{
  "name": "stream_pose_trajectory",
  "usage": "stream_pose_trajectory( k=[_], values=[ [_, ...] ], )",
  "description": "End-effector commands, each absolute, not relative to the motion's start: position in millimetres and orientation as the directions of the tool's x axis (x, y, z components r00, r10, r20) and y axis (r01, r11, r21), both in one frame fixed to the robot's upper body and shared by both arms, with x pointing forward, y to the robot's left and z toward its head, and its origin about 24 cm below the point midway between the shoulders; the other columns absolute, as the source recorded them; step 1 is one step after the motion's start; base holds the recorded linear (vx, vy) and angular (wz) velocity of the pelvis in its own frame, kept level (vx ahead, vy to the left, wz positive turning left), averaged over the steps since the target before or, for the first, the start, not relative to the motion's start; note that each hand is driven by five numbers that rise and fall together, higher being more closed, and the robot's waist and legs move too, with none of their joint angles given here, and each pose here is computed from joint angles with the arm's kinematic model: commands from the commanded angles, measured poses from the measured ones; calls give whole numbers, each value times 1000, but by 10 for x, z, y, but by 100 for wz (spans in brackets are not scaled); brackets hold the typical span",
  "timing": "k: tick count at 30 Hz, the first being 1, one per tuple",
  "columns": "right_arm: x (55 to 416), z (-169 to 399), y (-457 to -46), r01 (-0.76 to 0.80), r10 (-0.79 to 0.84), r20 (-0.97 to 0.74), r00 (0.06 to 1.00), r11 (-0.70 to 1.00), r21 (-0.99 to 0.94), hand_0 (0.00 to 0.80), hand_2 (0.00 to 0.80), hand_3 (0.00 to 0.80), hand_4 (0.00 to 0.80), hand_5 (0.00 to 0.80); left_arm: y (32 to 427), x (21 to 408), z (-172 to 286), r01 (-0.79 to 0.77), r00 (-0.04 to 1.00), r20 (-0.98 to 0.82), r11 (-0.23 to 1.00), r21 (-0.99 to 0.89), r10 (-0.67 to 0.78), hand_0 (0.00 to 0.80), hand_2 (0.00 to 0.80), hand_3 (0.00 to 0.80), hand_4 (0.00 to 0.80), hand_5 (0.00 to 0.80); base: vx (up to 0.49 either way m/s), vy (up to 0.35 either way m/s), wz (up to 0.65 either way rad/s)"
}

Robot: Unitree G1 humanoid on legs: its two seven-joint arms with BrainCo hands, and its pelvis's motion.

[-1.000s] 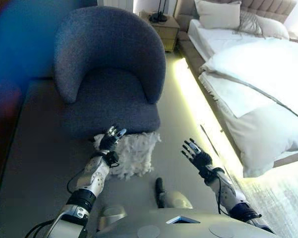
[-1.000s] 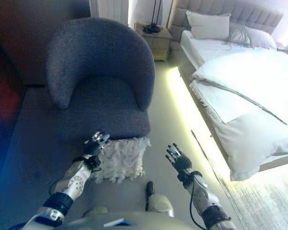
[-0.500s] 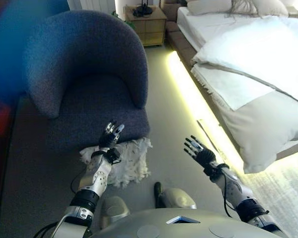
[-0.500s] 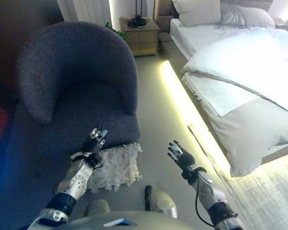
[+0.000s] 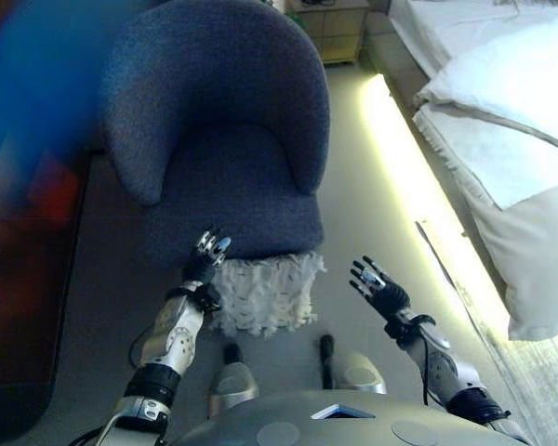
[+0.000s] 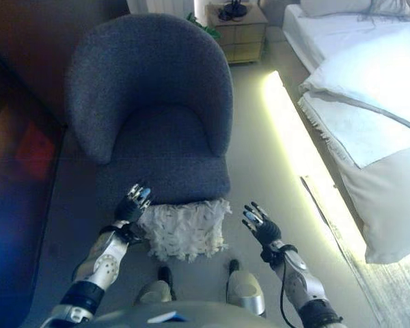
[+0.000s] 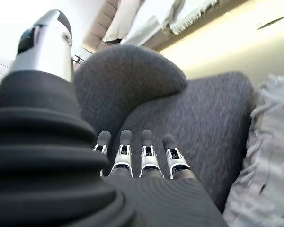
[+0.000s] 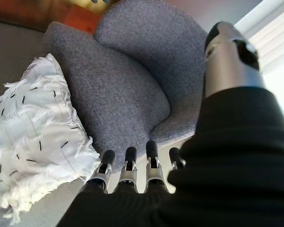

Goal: Pick up the cushion and take it to the sofa

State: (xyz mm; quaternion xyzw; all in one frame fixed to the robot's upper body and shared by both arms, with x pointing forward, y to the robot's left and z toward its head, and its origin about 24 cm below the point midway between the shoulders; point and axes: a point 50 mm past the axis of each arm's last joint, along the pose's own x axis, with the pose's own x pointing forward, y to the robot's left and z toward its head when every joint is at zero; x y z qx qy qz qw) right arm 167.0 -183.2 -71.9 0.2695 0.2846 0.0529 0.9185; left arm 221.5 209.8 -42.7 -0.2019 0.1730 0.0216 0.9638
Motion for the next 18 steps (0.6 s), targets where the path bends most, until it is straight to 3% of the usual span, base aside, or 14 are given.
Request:
stream_pose_trajectory(
  k=[1, 8, 13, 18],
  values=[
    [1794, -557, -1796, 9, 239, -387, 891, 841, 541, 0, 0, 0, 0, 0, 2106, 2335, -244, -54, 972, -234, 931, -361, -34, 0, 0, 0, 0, 0, -44, 175, 11],
    [1985, -525, -1604, -86, 288, -359, 888, 871, 484, 0, 0, 0, 0, 0, 2181, 2404, -213, -57, 969, -249, 983, -176, 11, 0, 0, 0, 0, 0, 54, 80, -9],
    [2453, -317, -1566, -202, 293, -258, 921, 924, 326, 0, 0, 0, 0, 0, 2027, 2809, 138, -67, 995, -86, 991, -113, 57, 0, 0, 0, 0, 0, -278, -174, -28],
    [2834, -41, -1537, -195, 232, -181, 956, 959, 204, 0, 0, 0, 0, 0, 1834, 2997, 250, -69, 998, -17, 991, -114, 67, 0, 0, 0, 0, 0, -117, -138, 8]
  ],
)
